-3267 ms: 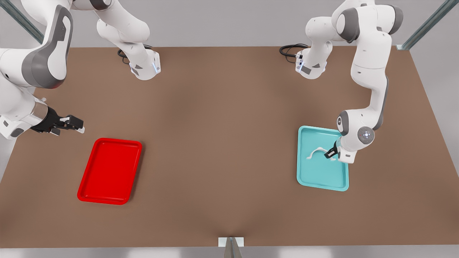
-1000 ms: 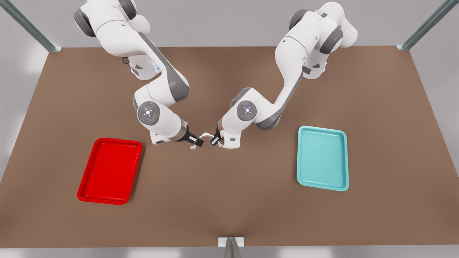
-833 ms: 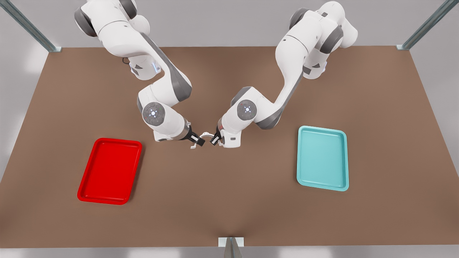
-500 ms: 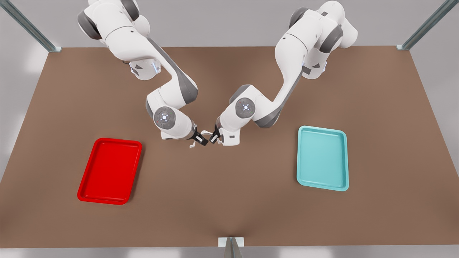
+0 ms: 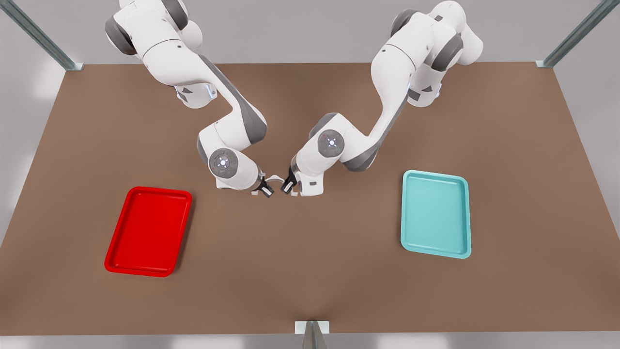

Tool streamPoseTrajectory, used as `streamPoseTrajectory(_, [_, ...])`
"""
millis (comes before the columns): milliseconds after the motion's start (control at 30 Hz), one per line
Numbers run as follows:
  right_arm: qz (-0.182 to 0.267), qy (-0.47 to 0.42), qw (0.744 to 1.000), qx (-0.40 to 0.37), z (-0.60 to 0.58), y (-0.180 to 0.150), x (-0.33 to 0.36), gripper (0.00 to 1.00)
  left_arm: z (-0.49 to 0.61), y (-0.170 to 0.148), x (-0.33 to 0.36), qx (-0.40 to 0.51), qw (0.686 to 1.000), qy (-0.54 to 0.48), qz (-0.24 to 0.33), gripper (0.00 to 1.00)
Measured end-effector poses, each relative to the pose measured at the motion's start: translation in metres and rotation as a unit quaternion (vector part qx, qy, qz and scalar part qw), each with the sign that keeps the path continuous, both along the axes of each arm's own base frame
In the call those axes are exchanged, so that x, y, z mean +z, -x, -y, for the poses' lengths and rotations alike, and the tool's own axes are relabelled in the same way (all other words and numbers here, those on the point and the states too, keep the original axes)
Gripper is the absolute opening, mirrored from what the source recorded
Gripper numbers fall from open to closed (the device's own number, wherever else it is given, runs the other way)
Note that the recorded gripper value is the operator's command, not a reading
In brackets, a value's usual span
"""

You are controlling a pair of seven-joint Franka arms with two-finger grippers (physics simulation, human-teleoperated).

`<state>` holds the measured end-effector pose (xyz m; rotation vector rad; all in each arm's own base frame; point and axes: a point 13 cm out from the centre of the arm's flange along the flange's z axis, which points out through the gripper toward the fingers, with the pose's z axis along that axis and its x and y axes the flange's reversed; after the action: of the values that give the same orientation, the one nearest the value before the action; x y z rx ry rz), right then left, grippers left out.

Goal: Take the drainage pipe clamp from the left arm, pass it to the right arm, and place it in the plate on the right side

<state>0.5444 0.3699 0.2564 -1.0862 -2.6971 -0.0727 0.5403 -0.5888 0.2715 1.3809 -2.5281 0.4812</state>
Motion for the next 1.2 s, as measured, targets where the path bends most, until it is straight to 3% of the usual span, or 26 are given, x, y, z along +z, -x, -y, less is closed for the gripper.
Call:
streamPoseTrajectory(167, [0.007, 0.005, 1.000, -0.021, 0.025, -0.016, 0.007, 0.21, -0.024, -0.021, 0.032, 0.016, 1.000, 0.007, 0.009, 1.00])
streamPoseTrajectory(333, [0.001, 0.016, 0.997, -0.070, 0.133, -0.046, 0.012, 0.21, -0.190, -0.106, 0.057, 0.061, 0.998, -0.027, -0.014, 1.00])
streamPoseTrajectory(433, [-0.006, 0.018, 0.996, -0.093, 0.213, -0.061, 0.007, 0.21, -0.324, -0.138, 0.082, 0.053, 0.997, -0.058, -0.012, 1.00])
streamPoseTrajectory(500, [-0.013, 0.020, 0.995, -0.093, 0.260, -0.064, -0.003, 0.21, -0.397, -0.134, 0.135, 0.023, 0.996, -0.088, 0.017, 1.00])
streamPoseTrajectory(633, [-0.027, 0.015, 0.996, -0.079, 0.345, -0.063, -0.033, 0.21, -0.506, -0.078, 0.206, -0.048, 0.987, -0.146, 0.045, 1.00])
streamPoseTrajectory(900, [-0.026, -0.010, 1.000, -0.012, 0.478, -0.051, -0.132, 0.21, -0.511, -0.072, 0.177, -0.242, 0.955, -0.166, 0.041, 1.00])
streamPoseTrajectory(933, [-0.018, -0.012, 1.000, 0.001, 0.489, -0.052, -0.140, 0.41, -0.509, -0.074, 0.172, -0.262, 0.950, -0.164, 0.041, 1.00])
streamPoseTrajectory(1000, [0.002, -0.010, 0.999, 0.039, 0.496, -0.060, -0.145, 1.00, -0.508, -0.075, 0.168, -0.296, 0.940, -0.161, 0.044, 1.00])
streamPoseTrajectory(1133, [0.041, 0.010, 0.991, 0.129, 0.490, -0.085, -0.123, 1.00, -0.510, -0.084, 0.159, -0.351, 0.922, -0.156, 0.057, 1.00])
streamPoseTrajectory(1200, [0.102, 0.030, 0.979, 0.172, 0.476, -0.124, -0.035, 1.00, -0.508, -0.087, 0.156, -0.375, 0.912, -0.153, 0.065, 1.00])
